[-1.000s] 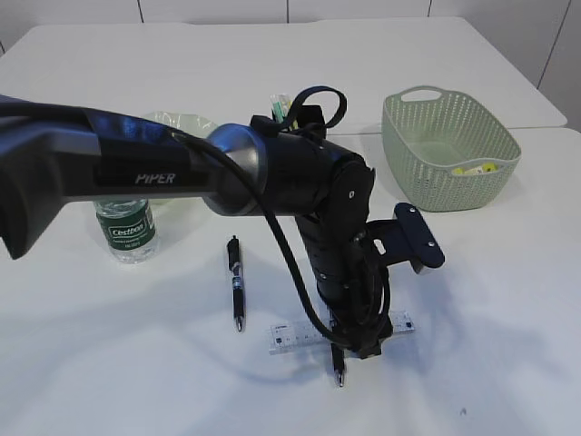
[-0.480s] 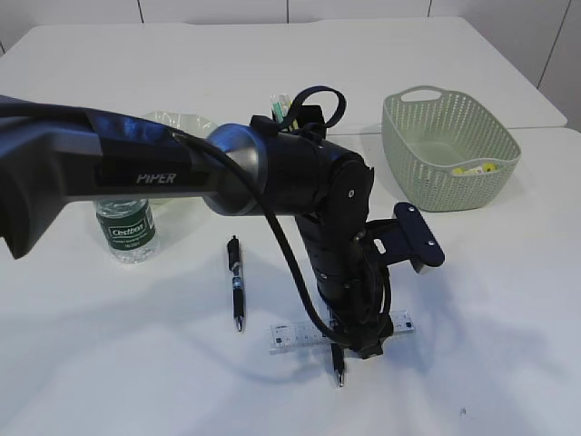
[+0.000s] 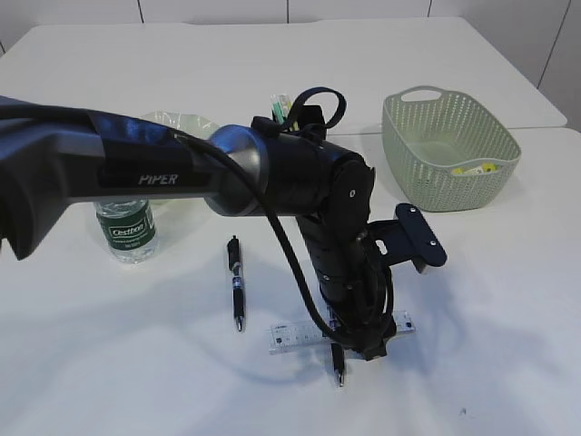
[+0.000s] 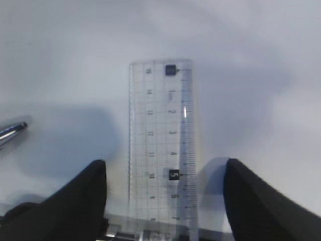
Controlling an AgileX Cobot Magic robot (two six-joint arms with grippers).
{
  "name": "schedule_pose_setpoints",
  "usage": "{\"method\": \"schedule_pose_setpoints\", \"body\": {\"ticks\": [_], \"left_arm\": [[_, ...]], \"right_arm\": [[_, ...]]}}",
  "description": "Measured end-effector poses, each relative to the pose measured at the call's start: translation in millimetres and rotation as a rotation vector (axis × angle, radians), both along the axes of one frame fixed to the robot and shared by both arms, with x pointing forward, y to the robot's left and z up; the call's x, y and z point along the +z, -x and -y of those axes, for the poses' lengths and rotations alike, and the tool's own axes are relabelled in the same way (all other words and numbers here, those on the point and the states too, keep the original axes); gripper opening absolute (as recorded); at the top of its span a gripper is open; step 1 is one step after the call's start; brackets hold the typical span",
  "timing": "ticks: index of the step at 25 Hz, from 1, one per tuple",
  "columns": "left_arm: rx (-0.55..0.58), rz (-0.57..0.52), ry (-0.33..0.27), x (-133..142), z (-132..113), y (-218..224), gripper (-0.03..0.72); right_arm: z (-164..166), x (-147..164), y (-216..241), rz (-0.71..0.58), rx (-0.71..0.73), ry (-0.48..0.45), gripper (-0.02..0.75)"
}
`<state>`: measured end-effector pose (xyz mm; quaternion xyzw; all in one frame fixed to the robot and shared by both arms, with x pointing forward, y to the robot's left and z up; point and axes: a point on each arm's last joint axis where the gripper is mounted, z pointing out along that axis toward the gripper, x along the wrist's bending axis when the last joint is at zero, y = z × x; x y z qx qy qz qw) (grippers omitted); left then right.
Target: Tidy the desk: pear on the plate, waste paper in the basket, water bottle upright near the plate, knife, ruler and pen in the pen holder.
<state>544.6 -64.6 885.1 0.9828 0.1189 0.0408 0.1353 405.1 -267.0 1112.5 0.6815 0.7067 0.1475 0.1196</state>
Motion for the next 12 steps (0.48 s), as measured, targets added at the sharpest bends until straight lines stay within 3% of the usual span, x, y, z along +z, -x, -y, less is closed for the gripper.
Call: {"method": "schedule_pose_setpoints", "body": {"ticks": [3, 10, 12], "left_arm": [[0.0, -0.005, -0.003, -0.1, -0.3, 0.5, 0.477], [-0.002, -0.012, -0.013, 0.3, -0.8, 0.9, 0.288], [-0.003, -0.012, -0.015, 0.3, -0.9, 0.8, 0.273]], "right_arm": [[0.0, 0.0, 0.0, 0.0, 0.0, 0.0, 0.28], [0.0, 0.0, 0.0, 0.0, 0.0, 0.0, 0.28], [0.0, 0.0, 0.0, 0.0, 0.0, 0.0, 0.28]]}}
